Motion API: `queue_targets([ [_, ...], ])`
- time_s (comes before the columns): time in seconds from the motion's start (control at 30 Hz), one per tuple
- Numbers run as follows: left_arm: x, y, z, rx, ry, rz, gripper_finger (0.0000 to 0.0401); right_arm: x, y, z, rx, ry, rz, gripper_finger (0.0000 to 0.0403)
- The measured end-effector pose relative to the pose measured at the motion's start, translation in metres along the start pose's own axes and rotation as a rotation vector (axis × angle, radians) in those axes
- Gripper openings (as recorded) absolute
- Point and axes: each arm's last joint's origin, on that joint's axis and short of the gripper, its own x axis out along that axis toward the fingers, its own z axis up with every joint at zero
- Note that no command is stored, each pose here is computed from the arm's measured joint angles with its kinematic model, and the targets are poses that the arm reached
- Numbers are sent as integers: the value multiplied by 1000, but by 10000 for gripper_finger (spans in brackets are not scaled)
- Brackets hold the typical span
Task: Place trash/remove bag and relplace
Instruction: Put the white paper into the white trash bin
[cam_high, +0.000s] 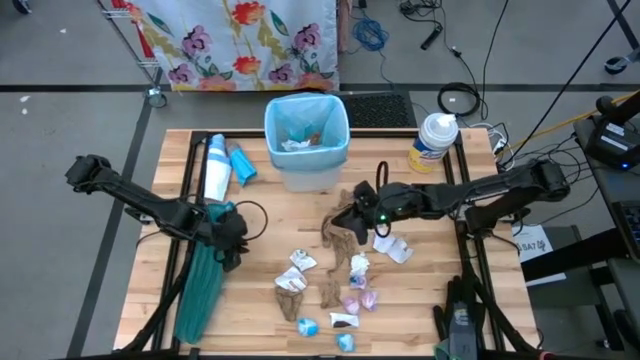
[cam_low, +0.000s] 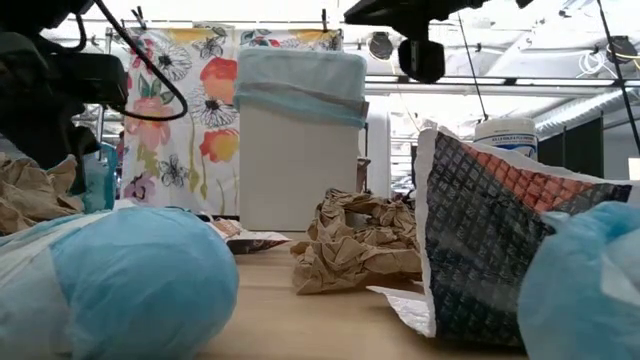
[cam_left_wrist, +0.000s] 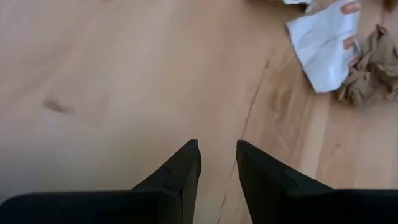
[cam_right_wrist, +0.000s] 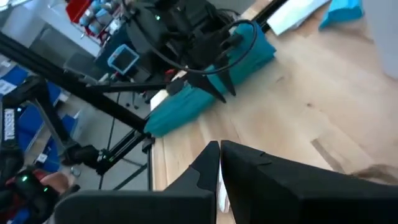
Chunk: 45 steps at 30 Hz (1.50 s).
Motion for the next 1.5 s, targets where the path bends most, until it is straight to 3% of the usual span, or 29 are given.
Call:
queue_targets([
  [0.13, -4, 0, 0, -3, -16, -13, 109, 10, -14, -7, 85, 65, -85, 8],
  [0.27, -1, -1, 1, -3, -13, -13, 109, 11, -31, -26, 176, 216, -275, 2],
  [0.47, 0, -2, 3, -79, -41, -6, 109, -11, -44, -54, 348, 366, -608, 0],
  [0.67, -3, -2, 4, -56, -65, -8, 109, -32, -45, -70, 391, 442, -805, 0],
  [1.0, -3, -3, 6, -70, -84, -16, 109, -41, -40, -77, 127, 596, -767, 0],
  [1.23, -3, -3, 6, -91, -89, -20, 109, -41, -39, -78, -252, 780, -580, 0],
  [1.5, -3, -5, 8, -94, -102, -33, 109, -40, -39, -78, -474, 848, -490, 0],
])
